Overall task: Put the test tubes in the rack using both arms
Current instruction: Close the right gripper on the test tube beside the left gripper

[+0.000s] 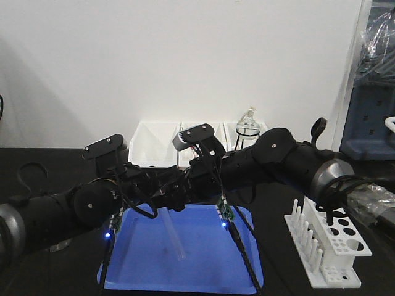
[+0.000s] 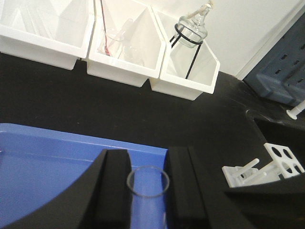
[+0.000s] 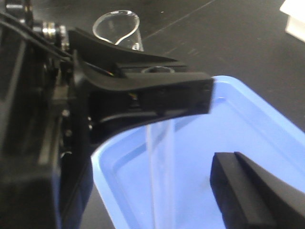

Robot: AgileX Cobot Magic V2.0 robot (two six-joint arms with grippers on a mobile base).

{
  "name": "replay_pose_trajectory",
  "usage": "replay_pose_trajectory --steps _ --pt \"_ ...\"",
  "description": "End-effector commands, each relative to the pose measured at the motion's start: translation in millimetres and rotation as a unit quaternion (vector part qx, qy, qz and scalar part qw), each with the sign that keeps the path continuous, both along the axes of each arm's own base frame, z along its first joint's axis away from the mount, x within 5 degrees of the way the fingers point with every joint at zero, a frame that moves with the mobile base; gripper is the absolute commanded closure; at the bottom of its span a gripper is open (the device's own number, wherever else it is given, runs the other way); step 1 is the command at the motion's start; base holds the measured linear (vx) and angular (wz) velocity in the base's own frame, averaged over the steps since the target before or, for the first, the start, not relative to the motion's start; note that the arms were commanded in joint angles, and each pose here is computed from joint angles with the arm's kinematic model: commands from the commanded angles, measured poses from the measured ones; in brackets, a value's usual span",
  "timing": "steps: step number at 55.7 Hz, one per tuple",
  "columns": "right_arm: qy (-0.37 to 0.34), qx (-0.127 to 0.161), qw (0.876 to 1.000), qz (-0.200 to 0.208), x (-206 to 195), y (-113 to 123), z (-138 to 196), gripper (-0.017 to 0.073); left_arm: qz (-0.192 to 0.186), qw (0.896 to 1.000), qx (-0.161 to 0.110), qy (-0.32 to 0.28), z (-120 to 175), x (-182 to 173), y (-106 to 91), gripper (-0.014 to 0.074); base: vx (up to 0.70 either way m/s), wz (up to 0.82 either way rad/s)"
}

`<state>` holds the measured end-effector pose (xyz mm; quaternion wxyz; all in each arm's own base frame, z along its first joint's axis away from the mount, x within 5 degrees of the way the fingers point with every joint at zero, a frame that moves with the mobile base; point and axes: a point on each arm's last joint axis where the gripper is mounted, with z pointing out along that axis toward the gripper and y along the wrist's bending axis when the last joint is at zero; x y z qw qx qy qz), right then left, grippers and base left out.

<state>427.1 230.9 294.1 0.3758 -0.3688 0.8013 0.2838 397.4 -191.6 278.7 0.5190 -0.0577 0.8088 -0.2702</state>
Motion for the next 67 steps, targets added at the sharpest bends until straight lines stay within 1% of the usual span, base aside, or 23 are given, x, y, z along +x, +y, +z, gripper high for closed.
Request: replay_pose_trajectory --steps 1,7,15,22,31,38,43,53,60,64,67 --pt "-0.036 0.039 0.999 -0.004 -6.9 2.0 36.7 -0.0001 0.02 0.997 -0.037 -0.072 42.6 -4.7 4.0 0.0601 0.0 0.0" --pt "-0.043 0.035 0.998 -0.006 -4.5 7.5 30.6 -0.0001 0.02 0.996 -0.039 -0.071 43.8 -5.3 4.2 0.0601 0.0 0.0" --pt "-0.049 0.036 0.998 -0.013 -0.3 8.4 26.4 -0.0001 0.025 0.996 -0.061 -0.063 45.0 -6.0 4.3 0.0601 0.0 0.0" --pt "-0.059 0.031 0.998 -0.012 1.8 8.5 23.9 -0.0001 0.02 0.997 -0.06 -0.054 43.5 -6.6 3.5 0.0601 0.0 0.0" --pt "-0.076 0.033 0.996 -0.028 5.5 7.4 25.8 0.0001 0.017 0.997 -0.059 -0.048 42.5 -7.0 3.0 0.0601 0.0 0.0" --pt "-0.071 0.033 0.997 -0.028 7.6 8.4 20.3 0.0024 0.022 0.996 -0.075 -0.039 42.3 -7.1 2.9 0.0601 0.0 0.0" --pt "-0.065 0.032 0.997 -0.028 9.6 9.5 14.5 0.0037 0.021 0.996 -0.078 -0.034 41.6 -7.4 2.6 0.0601 0.0 0.0" --pt "-0.062 0.045 0.996 -0.036 12.1 10.9 12.3 0.0045 0.018 0.996 -0.077 -0.032 41.2 -8.0 1.5 0.0601 0.0 0.0" --pt "-0.074 0.05 0.995 -0.045 14.2 10.4 14.1 0.0092 0.016 0.996 -0.078 -0.032 41.3 -8.9 -0.5 0.0601 0.0 0.0" --pt "-0.075 0.051 0.995 -0.046 14.4 10.4 14.3 0.0143 0.014 0.996 -0.078 -0.033 41.5 -9.8 -2.4 0.0601 0.0 0.0" --pt "-0.074 0.054 0.995 -0.046 14.5 10.5 14.6 0.0198 0.013 0.996 -0.079 -0.033 41.6 -10.4 -3.6 0.0601 0.0 0.0"
